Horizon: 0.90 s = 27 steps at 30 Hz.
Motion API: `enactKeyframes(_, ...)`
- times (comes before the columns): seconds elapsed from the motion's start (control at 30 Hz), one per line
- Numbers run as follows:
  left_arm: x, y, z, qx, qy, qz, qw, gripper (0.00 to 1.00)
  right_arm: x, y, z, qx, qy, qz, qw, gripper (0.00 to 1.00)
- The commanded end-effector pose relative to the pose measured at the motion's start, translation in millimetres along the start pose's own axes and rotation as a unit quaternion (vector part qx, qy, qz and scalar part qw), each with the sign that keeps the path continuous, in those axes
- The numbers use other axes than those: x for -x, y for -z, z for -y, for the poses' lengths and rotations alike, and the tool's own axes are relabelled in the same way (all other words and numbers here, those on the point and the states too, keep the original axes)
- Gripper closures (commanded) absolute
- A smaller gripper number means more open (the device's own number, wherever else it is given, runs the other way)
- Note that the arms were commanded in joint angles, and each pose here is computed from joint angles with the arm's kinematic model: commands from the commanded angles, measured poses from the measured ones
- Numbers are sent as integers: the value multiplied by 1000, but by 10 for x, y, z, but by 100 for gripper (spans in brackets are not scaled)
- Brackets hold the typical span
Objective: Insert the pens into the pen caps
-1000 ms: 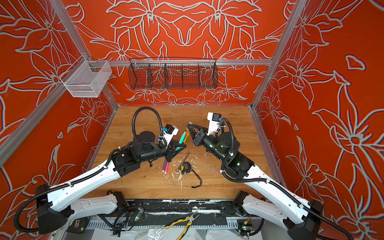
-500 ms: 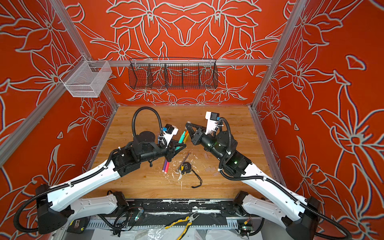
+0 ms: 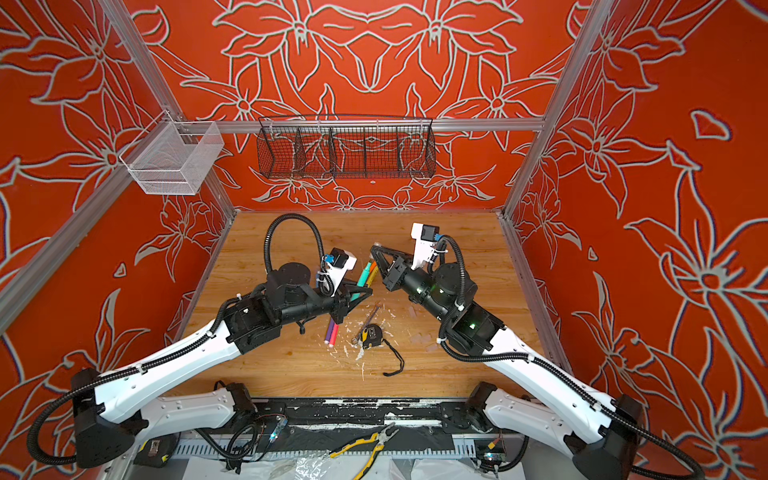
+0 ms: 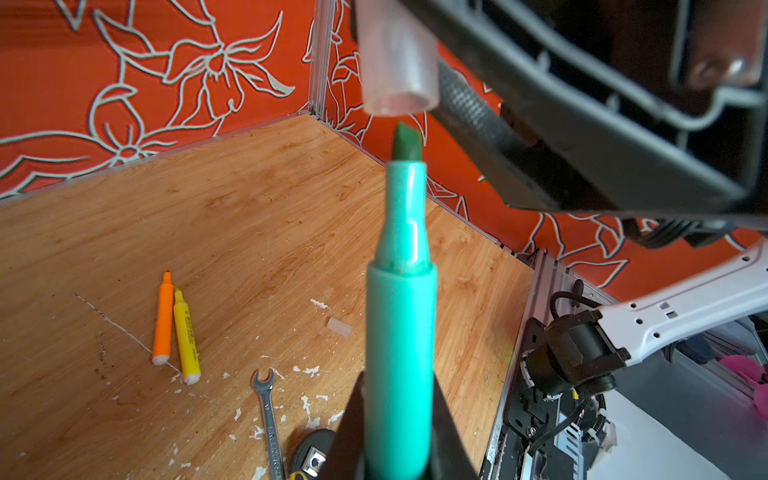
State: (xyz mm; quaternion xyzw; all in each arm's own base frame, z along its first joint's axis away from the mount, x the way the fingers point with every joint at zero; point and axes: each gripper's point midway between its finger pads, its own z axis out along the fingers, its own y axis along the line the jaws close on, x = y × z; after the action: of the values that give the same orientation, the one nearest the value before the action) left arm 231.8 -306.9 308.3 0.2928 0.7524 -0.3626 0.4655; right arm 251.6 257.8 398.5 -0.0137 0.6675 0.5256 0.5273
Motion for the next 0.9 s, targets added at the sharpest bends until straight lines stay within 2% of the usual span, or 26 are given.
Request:
enactKeyframes(0.0, 116, 42, 31, 0, -4, 19, 1000, 100, -37, 2, -55, 19, -8, -4, 1000, 94)
enactKeyframes(0.7, 134, 19, 3, 5, 17, 25, 1000, 100, -453, 20, 84, 23, -12, -42, 999, 94)
enactKeyframes(0.87, 135, 15, -22, 11, 25, 27, 999, 100, -561, 46, 49, 37, -3, -42, 998, 91)
